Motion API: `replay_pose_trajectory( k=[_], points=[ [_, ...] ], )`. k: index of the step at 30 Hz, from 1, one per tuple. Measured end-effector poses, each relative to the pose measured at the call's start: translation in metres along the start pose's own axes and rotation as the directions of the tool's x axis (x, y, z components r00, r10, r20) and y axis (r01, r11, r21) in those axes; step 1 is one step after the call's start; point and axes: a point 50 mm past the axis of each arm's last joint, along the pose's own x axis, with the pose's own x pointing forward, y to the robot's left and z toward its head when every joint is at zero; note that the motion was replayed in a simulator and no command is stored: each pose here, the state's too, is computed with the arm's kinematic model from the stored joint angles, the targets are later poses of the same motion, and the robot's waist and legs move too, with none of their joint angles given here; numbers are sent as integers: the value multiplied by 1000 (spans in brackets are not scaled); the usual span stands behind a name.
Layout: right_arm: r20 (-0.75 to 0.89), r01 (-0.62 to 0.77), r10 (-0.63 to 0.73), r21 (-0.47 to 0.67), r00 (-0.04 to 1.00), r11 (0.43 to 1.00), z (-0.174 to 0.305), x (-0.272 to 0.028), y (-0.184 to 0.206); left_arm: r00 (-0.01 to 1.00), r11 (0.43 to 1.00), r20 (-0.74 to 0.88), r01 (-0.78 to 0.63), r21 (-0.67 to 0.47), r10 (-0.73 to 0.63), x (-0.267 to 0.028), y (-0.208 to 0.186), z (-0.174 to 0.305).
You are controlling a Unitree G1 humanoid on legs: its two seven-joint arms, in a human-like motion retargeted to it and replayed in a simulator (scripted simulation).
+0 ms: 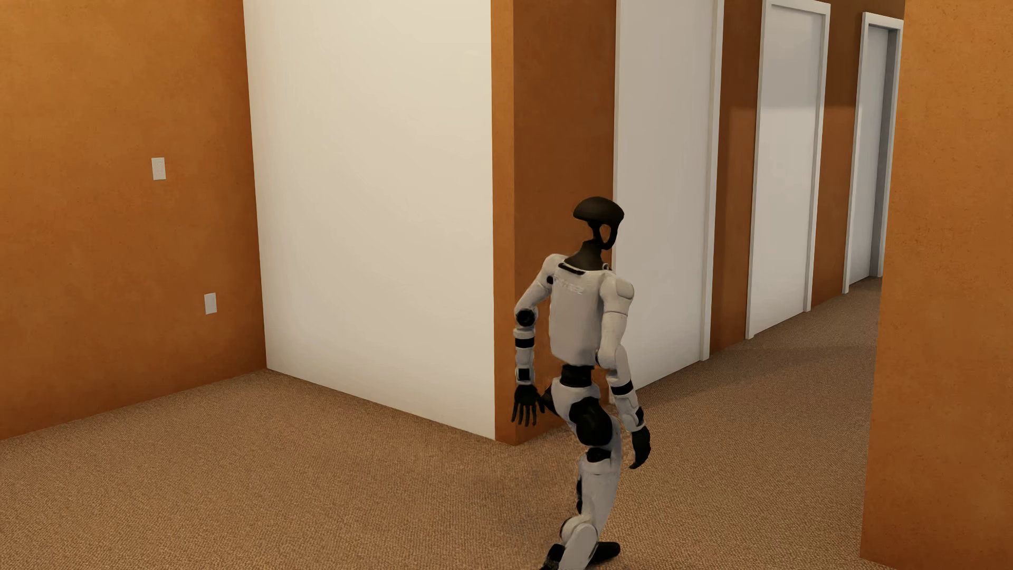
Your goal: Circle the corner
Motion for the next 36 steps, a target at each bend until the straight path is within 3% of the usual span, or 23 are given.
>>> replay_pose_trajectory(
  k=[3, 5, 7, 10, 12, 17, 20, 22, 23, 25, 27, 28, 32, 34, 36],
  points=[
    [96, 14, -9, -51, 995, 999, 33, 8, -11, 989, 998, -139, 55, 33, -50, -10, -16, -41],
    [60, 30, -29, -20, 998, 999, 21, 6, -14, 980, 993, -187, 88, 79, -72, -11, -21, -51],
    [-10, 2, -2, -27, 1000, 1000, 2, 4, -4, 983, 996, -168, 77, 33, -70, -12, -24, -48],
    [-95, -60, 56, -35, 994, 998, -26, -6, 16, 1000, 996, -14, 25, 85, -23, 1, 0, -1],
    [-169, -125, 112, -70, 979, 990, -49, -16, 32, 985, 995, 146, -95, 14, 92, 3, 39, 45],
    [-328, -213, 185, -51, 926, 976, -101, -48, 59, 782, 924, 496, -347, -158, 378, -37, 141, 150],
    [-381, -232, 196, -52, 904, 971, -115, -58, 63, 712, 895, 546, -383, -226, 443, -53, 160, 165],
    [-408, -237, 186, -77, 894, 968, -115, -51, 60, 786, 912, 465, -331, -240, 408, -34, 139, 142],
    [-369, -222, 187, -54, 910, 974, -104, -45, 62, 827, 931, 429, -310, -192, 364, -25, 127, 131],
    [-235, -189, 176, -34, 956, 981, -68, -27, 60, 910, 967, 327, -236, -94, 254, -6, 94, 105],
    [-37, -148, 147, -13, 988, 989, -14, -8, 53, 956, 976, 208, -182, -123, 205, -3, 67, 60],
    [55, -106, 105, 3, 993, 994, 11, -3, 40, 991, 992, 71, -107, -61, 112, 7, 39, 31],
    [390, 11, -18, 22, 921, 1000, 107, -2, -4, 991, 997, -113, 69, 29, -65, -8, -23, -33],
    [435, 55, -70, 47, 898, 997, 122, -4, -20, 980, 992, -164, 124, 36, -116, -15, -42, -50],
    [356, 53, -81, 87, 931, 995, 101, 2, -17, 969, 987, -201, 156, 47, -143, -19, -51, -60]
  ],
)
